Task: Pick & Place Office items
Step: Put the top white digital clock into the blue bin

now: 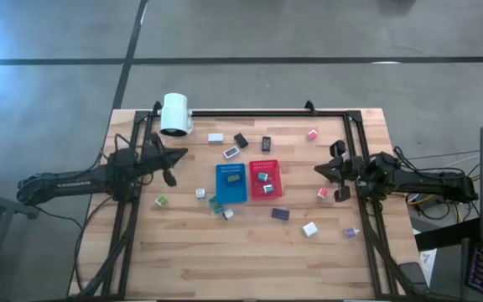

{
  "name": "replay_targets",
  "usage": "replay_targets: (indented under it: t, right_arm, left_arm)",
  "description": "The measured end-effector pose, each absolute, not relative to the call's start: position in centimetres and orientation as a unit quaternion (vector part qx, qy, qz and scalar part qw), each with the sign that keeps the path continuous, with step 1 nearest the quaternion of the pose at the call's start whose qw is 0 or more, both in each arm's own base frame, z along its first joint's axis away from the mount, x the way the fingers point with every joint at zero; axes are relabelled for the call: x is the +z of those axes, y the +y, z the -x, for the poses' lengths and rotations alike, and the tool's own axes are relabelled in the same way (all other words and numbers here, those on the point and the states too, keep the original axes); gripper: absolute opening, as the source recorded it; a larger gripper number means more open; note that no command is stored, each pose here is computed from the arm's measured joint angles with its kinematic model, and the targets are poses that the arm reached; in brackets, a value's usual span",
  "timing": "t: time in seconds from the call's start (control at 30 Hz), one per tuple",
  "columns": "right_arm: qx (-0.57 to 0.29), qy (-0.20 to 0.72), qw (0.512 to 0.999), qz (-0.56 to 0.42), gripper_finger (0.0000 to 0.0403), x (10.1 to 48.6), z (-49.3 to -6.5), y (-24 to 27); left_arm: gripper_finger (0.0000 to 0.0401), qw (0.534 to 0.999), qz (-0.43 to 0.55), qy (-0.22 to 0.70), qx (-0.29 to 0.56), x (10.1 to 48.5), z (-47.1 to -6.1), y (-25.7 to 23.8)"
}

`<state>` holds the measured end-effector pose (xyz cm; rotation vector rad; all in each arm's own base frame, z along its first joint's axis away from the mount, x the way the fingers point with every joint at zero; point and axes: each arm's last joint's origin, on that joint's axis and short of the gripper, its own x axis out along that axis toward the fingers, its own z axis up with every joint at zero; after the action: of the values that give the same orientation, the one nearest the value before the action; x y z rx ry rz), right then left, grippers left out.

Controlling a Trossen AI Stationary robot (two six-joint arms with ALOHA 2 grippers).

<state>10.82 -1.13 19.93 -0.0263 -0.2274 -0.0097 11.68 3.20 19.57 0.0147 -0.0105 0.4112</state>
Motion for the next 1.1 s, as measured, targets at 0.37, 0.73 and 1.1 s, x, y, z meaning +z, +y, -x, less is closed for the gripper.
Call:
replay_targets:
  t: [0.37,0.73,1.1]
  right_arm:
    - [-0.057,-0.107,0.993,0.004,0.0008,19.8,-10.9,-1.5]
    - [-0.056,-0.096,0.994,-0.004,0.0008,19.6,-11.0,-1.5]
    - [-0.054,-0.096,0.994,-0.010,0.0008,19.6,-11.0,-1.5]
  left_arm:
    - [0.0005,0.946,-0.024,0.155,0.283,26.3,-16.9,5.2]
    - [0.0007,0.916,-0.057,0.296,0.264,31.1,-27.5,9.8]
    - [0.0143,0.886,-0.003,0.421,0.194,28.6,-35.4,14.6]
